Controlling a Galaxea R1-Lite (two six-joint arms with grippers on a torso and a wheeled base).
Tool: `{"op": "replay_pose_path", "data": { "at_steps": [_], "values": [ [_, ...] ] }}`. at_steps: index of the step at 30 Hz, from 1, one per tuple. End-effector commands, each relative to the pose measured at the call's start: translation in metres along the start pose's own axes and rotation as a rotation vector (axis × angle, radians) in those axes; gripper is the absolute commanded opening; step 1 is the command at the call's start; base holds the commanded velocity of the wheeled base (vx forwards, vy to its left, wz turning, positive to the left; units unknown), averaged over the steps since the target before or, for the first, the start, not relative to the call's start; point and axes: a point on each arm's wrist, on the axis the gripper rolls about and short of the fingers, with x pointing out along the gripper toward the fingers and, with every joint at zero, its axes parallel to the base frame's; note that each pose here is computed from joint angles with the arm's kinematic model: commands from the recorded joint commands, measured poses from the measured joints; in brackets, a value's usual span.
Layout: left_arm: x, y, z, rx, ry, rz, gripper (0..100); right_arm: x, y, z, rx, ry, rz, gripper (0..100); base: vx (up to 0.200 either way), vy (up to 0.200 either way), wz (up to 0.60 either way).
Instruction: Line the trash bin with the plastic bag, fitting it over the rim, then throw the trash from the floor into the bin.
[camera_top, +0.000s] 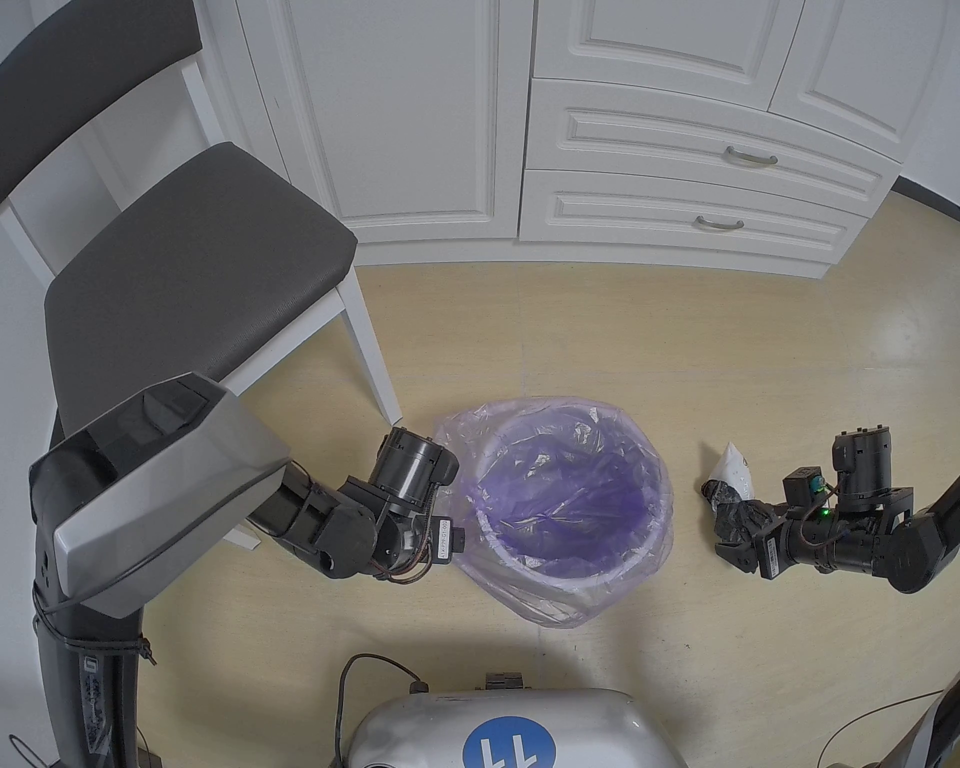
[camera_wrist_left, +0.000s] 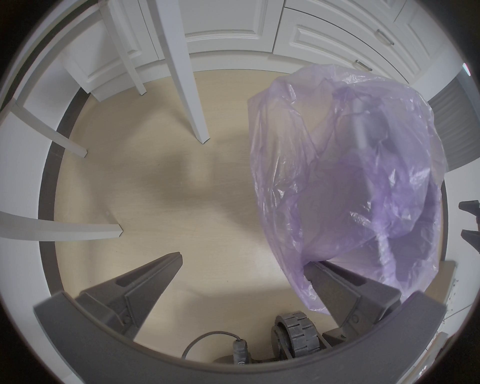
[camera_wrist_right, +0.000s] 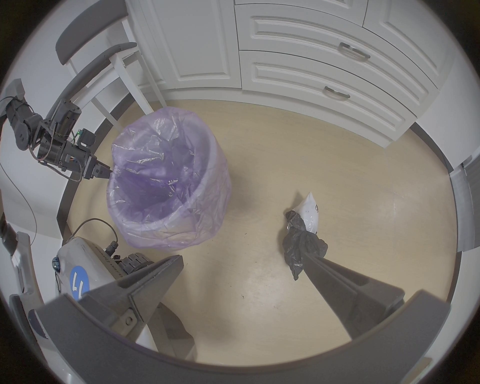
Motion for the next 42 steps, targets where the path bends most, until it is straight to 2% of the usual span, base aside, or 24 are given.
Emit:
{"op": "replay_pose_path", "data": {
  "at_steps": [1,16,21,27,32,42],
  "values": [
    [0.014,0.004,-0.006,-0.001,0.019,0.011,100,0.006,0.001,-0.004,-0.001,0.004,0.003,100,0.000,0.000,0.00],
    [-0.016,0.005,-0.002,0.008,-0.005,-0.002,100,0.010,0.001,-0.006,-0.004,-0.007,0.000,100,0.000,0.000,0.00],
    [-0.050,0.013,0.003,0.008,-0.031,-0.017,100,0.005,0.003,-0.005,-0.008,-0.017,0.003,100,0.000,0.000,0.00],
    [-0.087,0.028,0.005,0.050,-0.069,-0.025,100,0.004,0.004,-0.003,-0.011,-0.027,0.004,100,0.000,0.000,0.00],
    [-0.106,0.033,0.008,0.077,-0.100,-0.033,100,0.000,0.002,-0.001,-0.007,-0.042,-0.005,100,0.000,0.000,0.00],
    [-0.133,0.036,0.017,0.076,-0.164,-0.055,100,-0.008,-0.005,0.003,0.006,-0.075,-0.031,100,0.000,0.000,0.00]
  ]
}}
